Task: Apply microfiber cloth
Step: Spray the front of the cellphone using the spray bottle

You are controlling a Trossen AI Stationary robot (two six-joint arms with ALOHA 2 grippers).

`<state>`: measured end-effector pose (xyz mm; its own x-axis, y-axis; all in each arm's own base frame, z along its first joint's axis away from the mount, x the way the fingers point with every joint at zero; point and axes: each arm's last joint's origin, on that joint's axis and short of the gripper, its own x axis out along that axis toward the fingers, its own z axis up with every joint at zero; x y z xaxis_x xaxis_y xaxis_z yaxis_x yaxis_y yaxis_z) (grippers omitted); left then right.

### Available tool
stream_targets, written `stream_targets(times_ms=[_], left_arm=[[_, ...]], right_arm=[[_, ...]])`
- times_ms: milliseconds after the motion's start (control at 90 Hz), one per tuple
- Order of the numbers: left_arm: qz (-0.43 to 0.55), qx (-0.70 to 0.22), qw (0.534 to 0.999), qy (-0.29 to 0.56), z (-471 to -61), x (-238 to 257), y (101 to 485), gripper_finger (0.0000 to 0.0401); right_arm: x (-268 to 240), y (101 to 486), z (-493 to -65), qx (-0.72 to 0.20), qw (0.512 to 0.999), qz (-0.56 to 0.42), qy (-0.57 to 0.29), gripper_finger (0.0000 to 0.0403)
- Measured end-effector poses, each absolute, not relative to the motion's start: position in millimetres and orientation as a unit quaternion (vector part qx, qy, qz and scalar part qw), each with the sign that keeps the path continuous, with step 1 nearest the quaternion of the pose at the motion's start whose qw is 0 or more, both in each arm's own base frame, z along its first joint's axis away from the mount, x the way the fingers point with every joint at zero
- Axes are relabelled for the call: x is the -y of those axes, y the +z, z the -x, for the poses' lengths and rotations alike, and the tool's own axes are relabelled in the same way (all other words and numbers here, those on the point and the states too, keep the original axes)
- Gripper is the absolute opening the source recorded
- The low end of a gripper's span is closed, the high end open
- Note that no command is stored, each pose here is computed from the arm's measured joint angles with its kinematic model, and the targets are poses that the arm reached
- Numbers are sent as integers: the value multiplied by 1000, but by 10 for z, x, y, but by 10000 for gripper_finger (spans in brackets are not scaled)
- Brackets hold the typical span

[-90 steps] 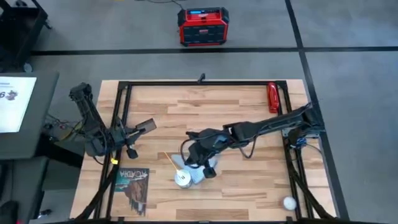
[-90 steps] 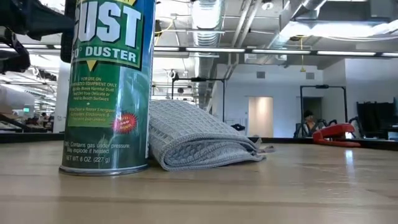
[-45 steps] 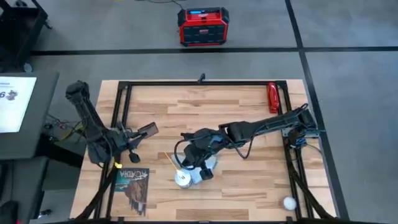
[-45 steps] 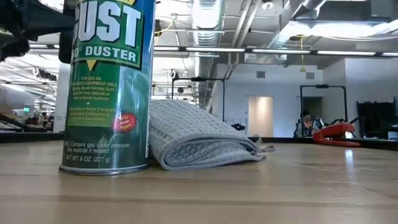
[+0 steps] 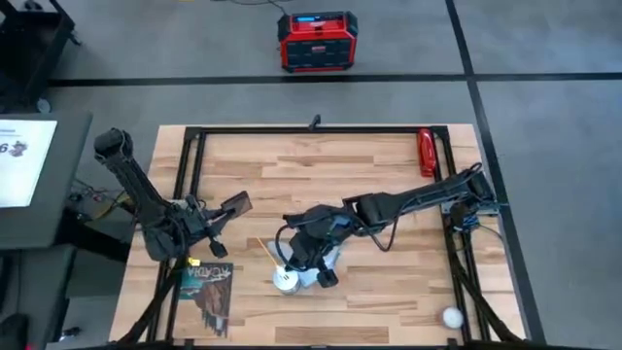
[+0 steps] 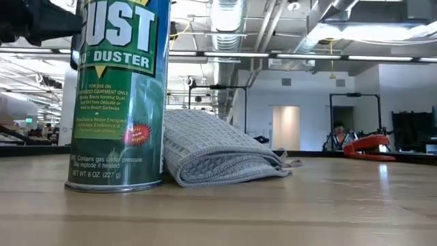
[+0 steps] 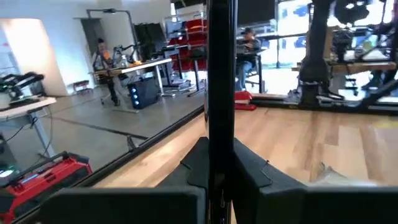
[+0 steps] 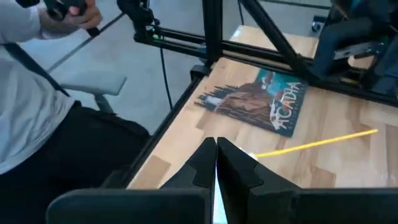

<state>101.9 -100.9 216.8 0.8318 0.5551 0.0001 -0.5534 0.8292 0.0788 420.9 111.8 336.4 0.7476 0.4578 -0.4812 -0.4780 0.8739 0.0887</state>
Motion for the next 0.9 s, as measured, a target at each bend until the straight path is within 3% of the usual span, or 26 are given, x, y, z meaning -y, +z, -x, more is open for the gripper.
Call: stream_targets(times_ms=[300,633,900], left_arm=[[-42,-12,962,270,-994,1076,2333,9],[-53,-16,956,288,-1031,1034,2282,9],[-50,-15,954,295,-1056,1035,2260,9]], right_arm=[[-1130,3110,-4353,-277,925,17,258,0],[-1161,3304,-4489,-277,923,45,265,0],[-1155,3149,-4684,-327,908,68,252,0]])
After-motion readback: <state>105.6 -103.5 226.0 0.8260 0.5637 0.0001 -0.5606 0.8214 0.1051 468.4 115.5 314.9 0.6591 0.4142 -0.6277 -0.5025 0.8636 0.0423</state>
